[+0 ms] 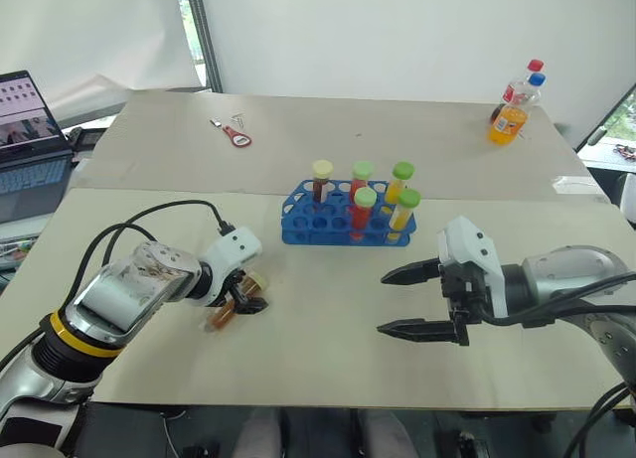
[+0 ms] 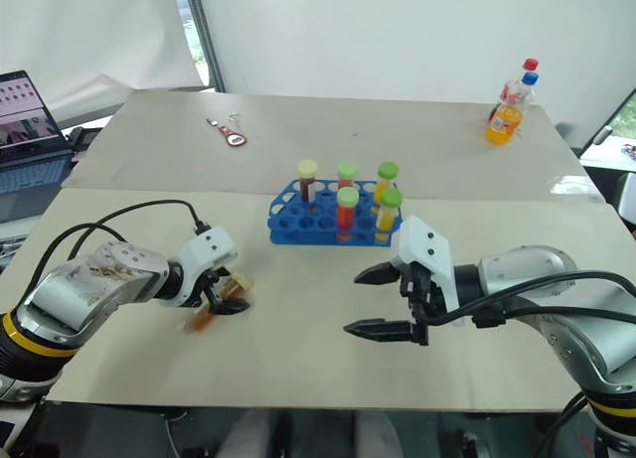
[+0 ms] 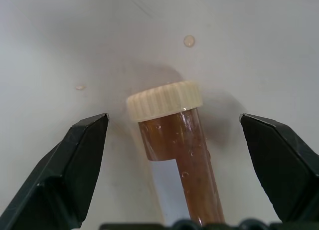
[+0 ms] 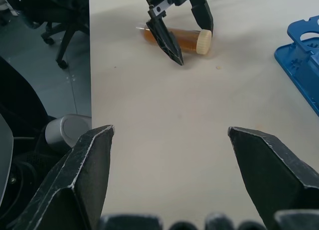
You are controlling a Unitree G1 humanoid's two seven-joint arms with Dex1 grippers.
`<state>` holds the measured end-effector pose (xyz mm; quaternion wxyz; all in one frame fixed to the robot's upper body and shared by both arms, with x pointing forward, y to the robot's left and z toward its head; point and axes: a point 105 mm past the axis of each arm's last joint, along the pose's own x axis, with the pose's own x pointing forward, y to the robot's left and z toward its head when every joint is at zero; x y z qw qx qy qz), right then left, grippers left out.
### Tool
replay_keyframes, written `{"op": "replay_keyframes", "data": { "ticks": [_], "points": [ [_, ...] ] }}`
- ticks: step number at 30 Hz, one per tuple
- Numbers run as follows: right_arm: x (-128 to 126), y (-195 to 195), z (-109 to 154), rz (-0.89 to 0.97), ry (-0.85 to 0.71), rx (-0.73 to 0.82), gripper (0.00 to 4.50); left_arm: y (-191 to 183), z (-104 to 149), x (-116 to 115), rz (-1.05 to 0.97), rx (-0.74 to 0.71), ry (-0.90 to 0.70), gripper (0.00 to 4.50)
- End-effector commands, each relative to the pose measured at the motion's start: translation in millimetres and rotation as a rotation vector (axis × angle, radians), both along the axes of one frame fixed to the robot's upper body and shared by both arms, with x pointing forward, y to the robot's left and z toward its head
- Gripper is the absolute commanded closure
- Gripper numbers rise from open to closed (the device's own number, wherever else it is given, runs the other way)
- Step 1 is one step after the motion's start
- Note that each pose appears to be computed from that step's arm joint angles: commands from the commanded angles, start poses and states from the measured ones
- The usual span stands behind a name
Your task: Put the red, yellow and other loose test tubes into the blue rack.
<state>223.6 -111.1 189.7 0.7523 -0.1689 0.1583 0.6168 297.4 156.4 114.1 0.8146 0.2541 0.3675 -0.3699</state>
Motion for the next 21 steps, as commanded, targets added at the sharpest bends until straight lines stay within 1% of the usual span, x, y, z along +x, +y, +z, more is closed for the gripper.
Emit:
{"op": "replay_keyframes", "data": {
  "ticks": [1,4,5,6,11,13,15,17,18,21],
  "points": [
    [-5,1,13,0.009,-0.024,0.019,0.41,0,3,-5,-0.039,0.028,0.010,1.76],
    [-6,1,15,0.001,-0.024,0.028,0.41,3,1,-9,-0.067,0.056,0.023,3.16],
    [-6,1,15,-0.003,-0.023,0.032,0.41,3,0,-10,-0.078,0.062,0.026,3.51],
    [-7,1,16,-0.007,-0.021,0.038,0.41,4,0,-11,-0.085,0.066,0.025,3.58],
    [-7,-6,13,-0.037,-0.020,0.043,0.41,3,9,-8,-0.141,0.059,-0.021,3.58],
    [-6,-14,8,-0.061,-0.032,0.035,0.41,-1,19,-3,-0.187,0.040,-0.075,3.58],
    [-2,-21,9,-0.091,-0.096,0.033,0.41,-23,53,12,-0.279,-0.129,-0.219,3.58],
    [0,-26,14,-0.118,-0.173,0.057,0.41,-44,91,23,-0.344,-0.328,-0.323,3.58],
    [1,-28,16,-0.130,-0.203,0.074,0.41,-53,105,26,-0.372,-0.399,-0.364,3.58],
    [3,-30,20,-0.165,-0.252,0.080,0.41,-72,128,42,-0.383,-0.542,-0.468,3.58]
  ]
}}
